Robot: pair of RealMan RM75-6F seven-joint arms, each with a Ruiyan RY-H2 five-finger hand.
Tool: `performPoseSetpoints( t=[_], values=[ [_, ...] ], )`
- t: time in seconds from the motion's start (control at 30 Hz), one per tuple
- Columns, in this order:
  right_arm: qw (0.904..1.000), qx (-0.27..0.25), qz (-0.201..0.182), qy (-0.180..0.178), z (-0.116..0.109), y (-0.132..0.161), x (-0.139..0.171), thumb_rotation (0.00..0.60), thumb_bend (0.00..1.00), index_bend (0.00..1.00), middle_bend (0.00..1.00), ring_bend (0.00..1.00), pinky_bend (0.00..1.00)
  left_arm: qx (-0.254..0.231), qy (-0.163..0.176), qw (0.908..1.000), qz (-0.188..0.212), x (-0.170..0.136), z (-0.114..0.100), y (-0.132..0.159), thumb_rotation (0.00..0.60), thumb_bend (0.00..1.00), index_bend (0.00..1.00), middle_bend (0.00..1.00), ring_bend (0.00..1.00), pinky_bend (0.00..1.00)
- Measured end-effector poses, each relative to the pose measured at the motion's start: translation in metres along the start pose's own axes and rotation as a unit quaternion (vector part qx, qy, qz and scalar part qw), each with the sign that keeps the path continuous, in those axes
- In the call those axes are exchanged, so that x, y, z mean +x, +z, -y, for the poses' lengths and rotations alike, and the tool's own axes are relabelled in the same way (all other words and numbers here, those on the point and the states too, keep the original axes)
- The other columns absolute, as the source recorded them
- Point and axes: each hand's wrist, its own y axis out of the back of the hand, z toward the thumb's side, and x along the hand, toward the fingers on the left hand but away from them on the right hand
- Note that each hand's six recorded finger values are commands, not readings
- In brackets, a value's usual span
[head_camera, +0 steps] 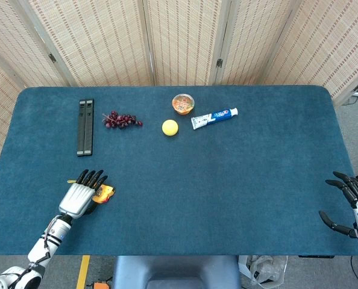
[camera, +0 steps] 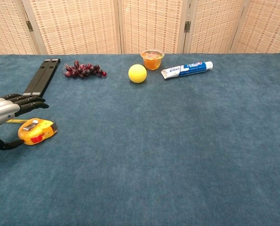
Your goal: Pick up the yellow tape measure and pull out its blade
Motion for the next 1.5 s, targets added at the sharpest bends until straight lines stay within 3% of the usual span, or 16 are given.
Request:
performPoseSetpoints(
  t=[0.2,0.33,0.93,1.27,1.5],
  values=[
    [1.0,0.0,0.0,0.002,0.001,-0.001,-0.001,0.6,0.31,0.21,0.15,0.14,0.11,-0.003,-0.015,0.9998,-0.01,-0.003,-0.002,-0.005,0.6,0.39,0.01,0.01,0.01,0.0],
    [1.0,-0.001,0.0,0.003,0.002,-0.002,-0.002,0.6,0.31,0.21,0.15,0.14,0.11,-0.015,-0.029,0.9993,-0.017,-0.004,-0.002,-0.008,0.6,0.39,0.07,0.07,0.04,0.0],
    [0.9999,-0.002,0.009,0.003,0.004,-0.007,-0.001,0.6,0.31,0.21,0.15,0.14,0.11,-0.009,-0.061,0.998,-0.012,0.008,-0.005,-0.006,0.6,0.39,0.19,0.18,0.12,0.0],
    [0.9999,-0.001,0.012,0.004,0.004,-0.007,-0.001,0.6,0.31,0.21,0.15,0.14,0.11,-0.02,-0.068,0.9975,-0.007,0.011,-0.006,-0.002,0.6,0.39,0.24,0.22,0.15,0.01],
    [0.9999,0.0,0.009,0.005,0.004,-0.005,-0.003,0.6,0.31,0.21,0.15,0.14,0.11,-0.02,-0.057,0.9981,-0.011,0.016,-0.008,-0.003,0.6,0.38,0.35,0.31,0.22,0.02]
  ],
)
